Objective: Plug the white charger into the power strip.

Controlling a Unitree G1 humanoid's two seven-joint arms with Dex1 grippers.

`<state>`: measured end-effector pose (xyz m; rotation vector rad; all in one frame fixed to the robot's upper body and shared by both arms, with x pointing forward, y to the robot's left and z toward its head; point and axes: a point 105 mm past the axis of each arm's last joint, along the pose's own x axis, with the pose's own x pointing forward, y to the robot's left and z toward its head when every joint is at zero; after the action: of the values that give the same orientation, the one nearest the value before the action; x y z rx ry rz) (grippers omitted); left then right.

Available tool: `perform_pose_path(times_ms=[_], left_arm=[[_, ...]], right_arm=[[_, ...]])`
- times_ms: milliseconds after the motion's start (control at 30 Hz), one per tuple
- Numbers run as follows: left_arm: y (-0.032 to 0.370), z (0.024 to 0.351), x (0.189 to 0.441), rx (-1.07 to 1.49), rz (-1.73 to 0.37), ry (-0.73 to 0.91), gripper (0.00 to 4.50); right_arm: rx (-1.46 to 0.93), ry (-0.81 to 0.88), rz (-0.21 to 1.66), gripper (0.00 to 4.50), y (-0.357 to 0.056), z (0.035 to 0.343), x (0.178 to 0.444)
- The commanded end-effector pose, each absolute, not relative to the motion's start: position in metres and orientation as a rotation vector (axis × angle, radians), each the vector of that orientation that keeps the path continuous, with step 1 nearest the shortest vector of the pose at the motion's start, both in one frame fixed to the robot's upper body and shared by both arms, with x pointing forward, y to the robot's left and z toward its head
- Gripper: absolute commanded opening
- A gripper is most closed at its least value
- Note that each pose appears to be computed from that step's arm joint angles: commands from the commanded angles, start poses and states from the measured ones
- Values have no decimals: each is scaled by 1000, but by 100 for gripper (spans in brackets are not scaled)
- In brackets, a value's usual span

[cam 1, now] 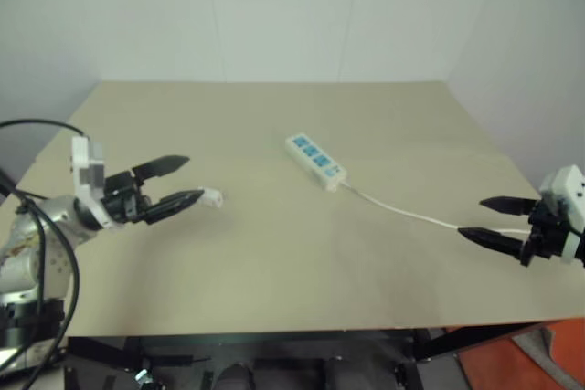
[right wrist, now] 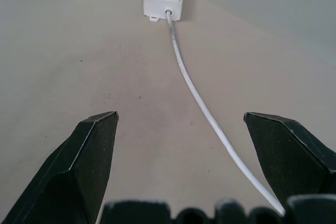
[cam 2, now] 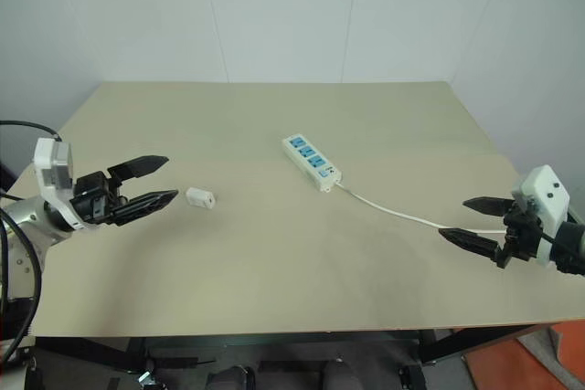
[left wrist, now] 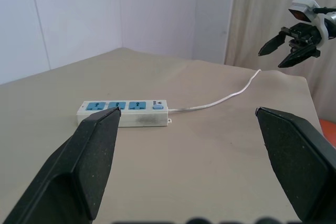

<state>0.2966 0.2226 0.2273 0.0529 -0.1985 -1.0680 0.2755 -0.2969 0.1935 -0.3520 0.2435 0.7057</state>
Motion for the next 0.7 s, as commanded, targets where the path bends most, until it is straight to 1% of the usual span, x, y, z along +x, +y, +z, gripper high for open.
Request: perform_pose_path(times_ms=[33,700], left_arm=[[221,237,296,87,-1079,-235,448],[218,236,301,94,-1093,-224,448]], right_arm=[[-387,193,703,450,-295,206,274],[-392,198,700,450,-289,201,271]])
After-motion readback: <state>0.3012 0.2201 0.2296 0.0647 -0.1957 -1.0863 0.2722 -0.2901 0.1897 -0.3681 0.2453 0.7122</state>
